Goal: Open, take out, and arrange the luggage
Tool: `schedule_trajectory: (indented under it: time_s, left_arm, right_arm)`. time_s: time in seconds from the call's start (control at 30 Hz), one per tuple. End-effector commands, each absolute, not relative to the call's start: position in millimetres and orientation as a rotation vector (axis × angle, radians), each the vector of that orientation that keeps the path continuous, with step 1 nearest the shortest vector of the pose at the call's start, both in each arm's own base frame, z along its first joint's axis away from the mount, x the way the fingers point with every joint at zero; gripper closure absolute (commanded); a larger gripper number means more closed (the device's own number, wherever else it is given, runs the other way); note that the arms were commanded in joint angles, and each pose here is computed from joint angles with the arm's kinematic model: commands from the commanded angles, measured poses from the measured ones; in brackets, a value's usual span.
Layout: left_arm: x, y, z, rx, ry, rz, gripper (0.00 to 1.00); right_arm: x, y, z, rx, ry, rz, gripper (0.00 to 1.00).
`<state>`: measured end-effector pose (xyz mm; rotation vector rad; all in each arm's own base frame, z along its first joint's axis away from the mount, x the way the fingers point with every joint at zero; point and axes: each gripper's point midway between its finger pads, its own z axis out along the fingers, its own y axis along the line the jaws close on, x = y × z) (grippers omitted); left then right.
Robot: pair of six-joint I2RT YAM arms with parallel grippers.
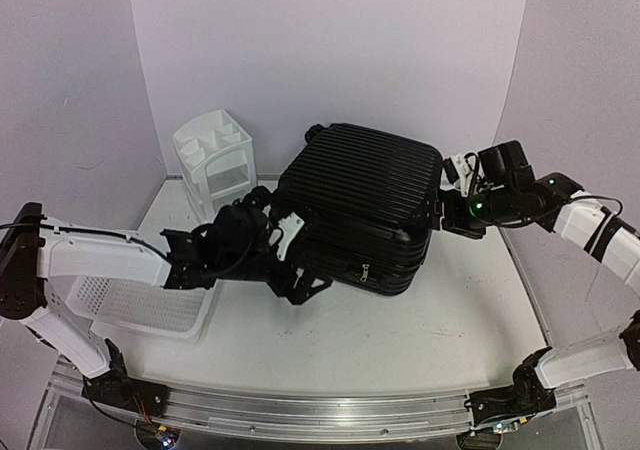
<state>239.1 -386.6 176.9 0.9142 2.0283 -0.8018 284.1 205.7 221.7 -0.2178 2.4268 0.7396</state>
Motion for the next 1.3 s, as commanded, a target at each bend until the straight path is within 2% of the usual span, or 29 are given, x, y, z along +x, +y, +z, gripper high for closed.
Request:
schedule_trajectory:
  time_s: [0.0,0.1,0.23,0.27,0.37,0.6,0.87,0.93,1.03,1.1,1.17,1.2,1.27]
  left_arm:
    - [205.6,-415.8,227.3,0.884,1.655,-0.890,0.03]
    - [208.3,-435.9,214.9,0.799,1.613,-0.933,0.06]
    - [212.4,-474.0,193.0,0.785,1.518,-0.767,0.10]
    - [216.8,-481.3,187.8,0.763,1.510,-0.724,0.12]
    - [229.1,-498.2,180.5,0.716,1.493,-0.630,0.30]
    - [253.1,-505.1,170.7,0.579,1.500,-0.389,0.45]
    - [263.2,-506.2,163.6,0.537,1.504,-0.275,0.59]
    - [262.0,-501.1,161.9,0.517,1.516,-0.275,0.57]
    - [254.5,-498.6,154.2,0.525,1.540,-0.333,0.49]
    - [244.1,-501.8,147.5,0.558,1.553,-0.405,0.40]
    - [234.9,-505.7,137.7,0.601,1.569,-0.475,0.26]
    - [234.0,-503.9,132.9,0.612,1.576,-0.473,0.24]
    - [233.6,-503.0,130.0,0.618,1.578,-0.465,0.27]
  right_arm:
    - [307.7,186.1,248.2,-0.164,2.373,0.738,0.02]
    - [318.4,177.8,247.6,-0.106,2.387,0.789,0.02]
    - [318.8,175.8,247.6,-0.097,2.385,0.789,0.02]
    - [318.1,174.9,247.0,-0.090,2.384,0.787,0.02]
    - [315.0,172.9,242.2,-0.067,2.393,0.787,0.02]
    - [310.3,169.1,242.3,-0.051,2.385,0.779,0.02]
    - [316.4,167.1,246.5,-0.049,2.372,0.751,0.02]
    - [321.0,161.5,245.1,-0.015,2.372,0.751,0.02]
    - [333.3,142.2,238.5,0.112,2.373,0.808,0.02]
    - [342.5,131.3,232.9,0.197,2.369,0.872,0.02]
    - [350.3,128.0,228.9,0.231,2.369,0.930,0.02]
    - [353.5,127.2,227.4,0.241,2.368,0.949,0.02]
    - [356.0,127.4,225.5,0.245,2.367,0.958,0.02]
